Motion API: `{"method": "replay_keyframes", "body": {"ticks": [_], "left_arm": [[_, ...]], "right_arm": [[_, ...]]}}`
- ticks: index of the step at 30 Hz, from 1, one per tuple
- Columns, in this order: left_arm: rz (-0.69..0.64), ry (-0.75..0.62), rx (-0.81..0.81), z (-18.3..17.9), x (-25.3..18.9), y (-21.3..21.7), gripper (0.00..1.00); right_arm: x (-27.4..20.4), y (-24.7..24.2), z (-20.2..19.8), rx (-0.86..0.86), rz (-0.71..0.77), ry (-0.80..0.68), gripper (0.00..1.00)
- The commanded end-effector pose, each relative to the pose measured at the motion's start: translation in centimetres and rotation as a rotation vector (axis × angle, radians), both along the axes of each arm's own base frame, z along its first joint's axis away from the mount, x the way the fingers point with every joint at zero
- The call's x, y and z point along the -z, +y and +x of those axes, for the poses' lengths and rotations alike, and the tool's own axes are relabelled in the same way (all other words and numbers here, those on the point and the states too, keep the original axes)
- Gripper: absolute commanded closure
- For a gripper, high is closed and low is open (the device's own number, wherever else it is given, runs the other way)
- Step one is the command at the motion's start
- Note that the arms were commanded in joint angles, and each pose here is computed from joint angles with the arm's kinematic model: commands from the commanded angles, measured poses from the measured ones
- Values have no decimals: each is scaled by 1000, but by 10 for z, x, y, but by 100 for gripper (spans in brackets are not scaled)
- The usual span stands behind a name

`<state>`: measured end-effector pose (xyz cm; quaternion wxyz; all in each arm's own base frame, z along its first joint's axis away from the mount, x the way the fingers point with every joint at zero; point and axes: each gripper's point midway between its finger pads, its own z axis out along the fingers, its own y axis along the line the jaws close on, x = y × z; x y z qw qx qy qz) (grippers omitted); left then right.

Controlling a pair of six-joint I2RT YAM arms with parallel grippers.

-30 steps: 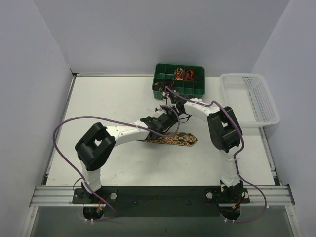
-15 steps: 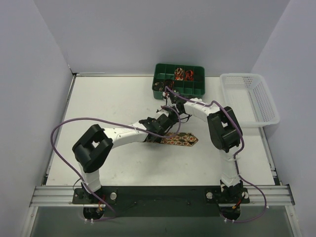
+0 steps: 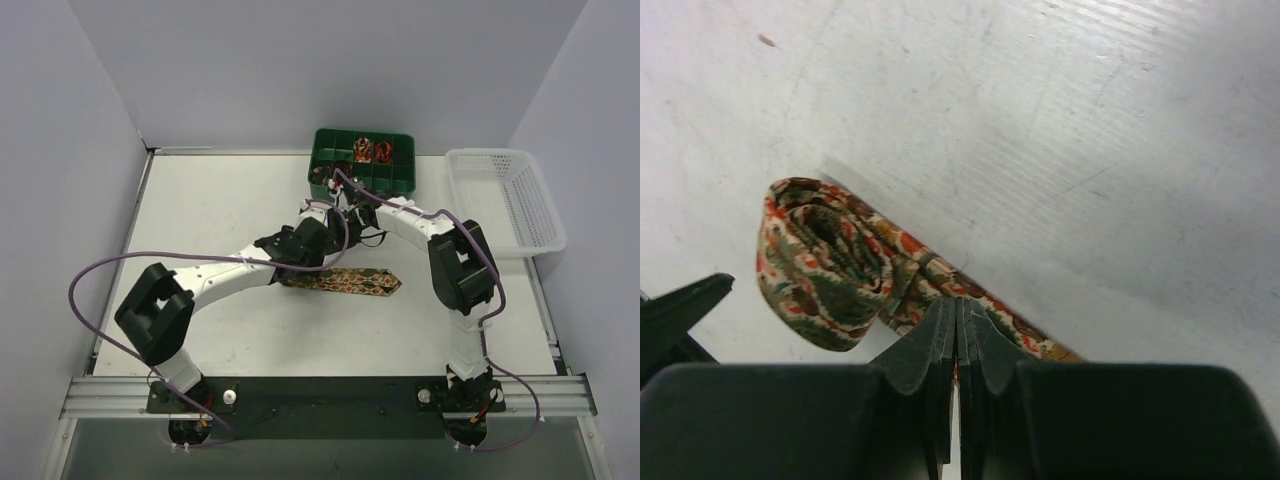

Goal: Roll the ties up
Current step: Roll the tie at the center of the board.

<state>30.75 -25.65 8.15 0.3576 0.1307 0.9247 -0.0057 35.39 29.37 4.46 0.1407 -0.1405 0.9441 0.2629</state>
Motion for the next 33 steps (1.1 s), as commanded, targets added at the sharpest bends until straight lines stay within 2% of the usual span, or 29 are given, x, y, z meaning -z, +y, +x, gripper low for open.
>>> {"method": "replay_keyframes", "body": {"ticks": [1,5,6,8,10,12,13,14,16,22,33], "left_arm": [[-139,-102,-29,15,-47,6,29],[-268,-90,-54,22,-53,24,27],[-300,-49,-69,22,-43,37,27],[-392,-55,-61,25,-49,41,23],[-493,-2,-47,21,-42,49,16],[-594,-2,-34,26,-47,50,15],[-669,45,-31,21,-41,53,15],[-728,18,-7,27,-48,51,15],[-789,53,-13,25,-41,54,14],[-850,105,0,26,-20,51,14],[-905,241,-4,15,31,41,15]], "right_arm": [[-47,21,-10,-54,61,-83,99],[-56,43,-19,-109,77,-101,99],[-53,48,-25,-127,73,-88,99],[-54,57,-29,-149,78,-89,99],[-51,65,-38,-175,77,-80,99],[-43,70,-43,-190,66,-69,99],[-39,72,-45,-192,61,-63,99],[-31,71,-45,-190,50,-47,99],[-23,72,-48,-194,41,-32,99],[3,63,-47,-182,-21,-10,99],[18,52,-49,-174,-61,5,99]]}}
